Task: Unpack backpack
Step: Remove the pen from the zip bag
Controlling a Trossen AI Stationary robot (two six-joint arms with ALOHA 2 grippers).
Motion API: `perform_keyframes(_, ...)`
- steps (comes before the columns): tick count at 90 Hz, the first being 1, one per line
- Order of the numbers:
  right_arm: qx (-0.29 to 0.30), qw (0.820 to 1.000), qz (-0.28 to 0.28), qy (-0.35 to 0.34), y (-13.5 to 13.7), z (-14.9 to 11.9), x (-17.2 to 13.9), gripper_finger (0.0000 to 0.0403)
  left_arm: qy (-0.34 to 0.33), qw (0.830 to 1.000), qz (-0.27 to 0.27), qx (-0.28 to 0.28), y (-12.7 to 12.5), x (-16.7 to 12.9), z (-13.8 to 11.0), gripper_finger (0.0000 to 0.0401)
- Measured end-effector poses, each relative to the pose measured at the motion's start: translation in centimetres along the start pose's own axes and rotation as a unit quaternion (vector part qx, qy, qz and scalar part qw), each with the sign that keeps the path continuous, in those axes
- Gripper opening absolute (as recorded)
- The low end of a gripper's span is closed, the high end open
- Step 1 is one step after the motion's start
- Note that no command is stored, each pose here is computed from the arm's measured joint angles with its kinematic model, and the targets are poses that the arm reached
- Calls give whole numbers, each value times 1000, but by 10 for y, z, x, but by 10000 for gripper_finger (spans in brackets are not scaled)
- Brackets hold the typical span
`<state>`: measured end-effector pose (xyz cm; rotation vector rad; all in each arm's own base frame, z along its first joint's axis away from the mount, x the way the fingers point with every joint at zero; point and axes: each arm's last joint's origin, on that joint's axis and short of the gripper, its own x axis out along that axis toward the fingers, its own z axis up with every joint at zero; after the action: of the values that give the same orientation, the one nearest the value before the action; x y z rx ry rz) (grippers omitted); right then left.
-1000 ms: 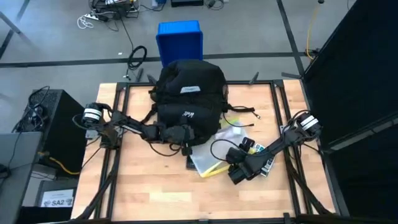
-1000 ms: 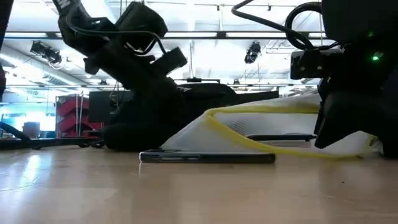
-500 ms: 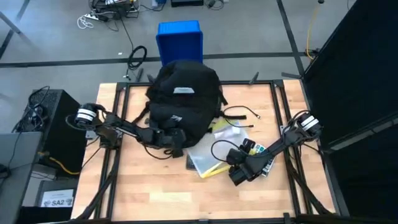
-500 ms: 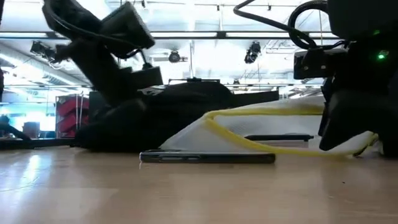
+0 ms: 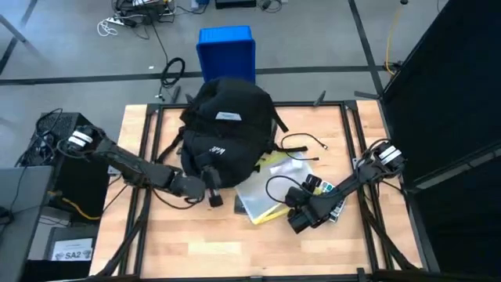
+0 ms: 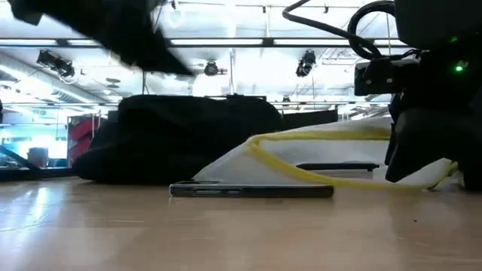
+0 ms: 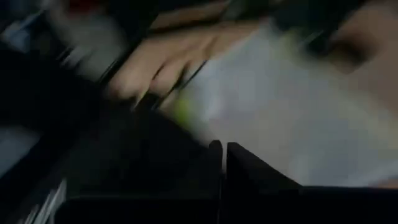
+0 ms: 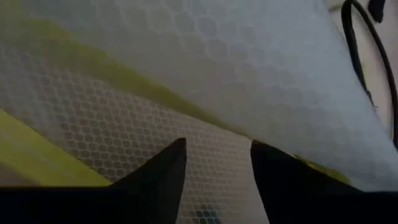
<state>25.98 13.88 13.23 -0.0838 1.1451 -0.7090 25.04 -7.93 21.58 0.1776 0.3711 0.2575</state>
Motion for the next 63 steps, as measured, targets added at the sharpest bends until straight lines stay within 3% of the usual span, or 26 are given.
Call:
perform_keyframes(7, 11, 1000, 0, -1, 0, 1, 1, 157, -53, 998, -32, 16, -5, 3, 9, 0)
perform_keyframes(16, 26, 1000, 8, -7, 1, 3, 1, 163, -76, 996, -15, 33, -2, 14, 12, 0)
perform_keyframes(24, 29, 999, 14, -11, 3, 4, 1, 169, -68, 997, 2, 35, 6, 28, 12, 0)
perform_keyframes(63, 60, 997, 39, -27, 10, 3, -3, 180, 24, 999, -37, 20, 55, 134, -1, 0)
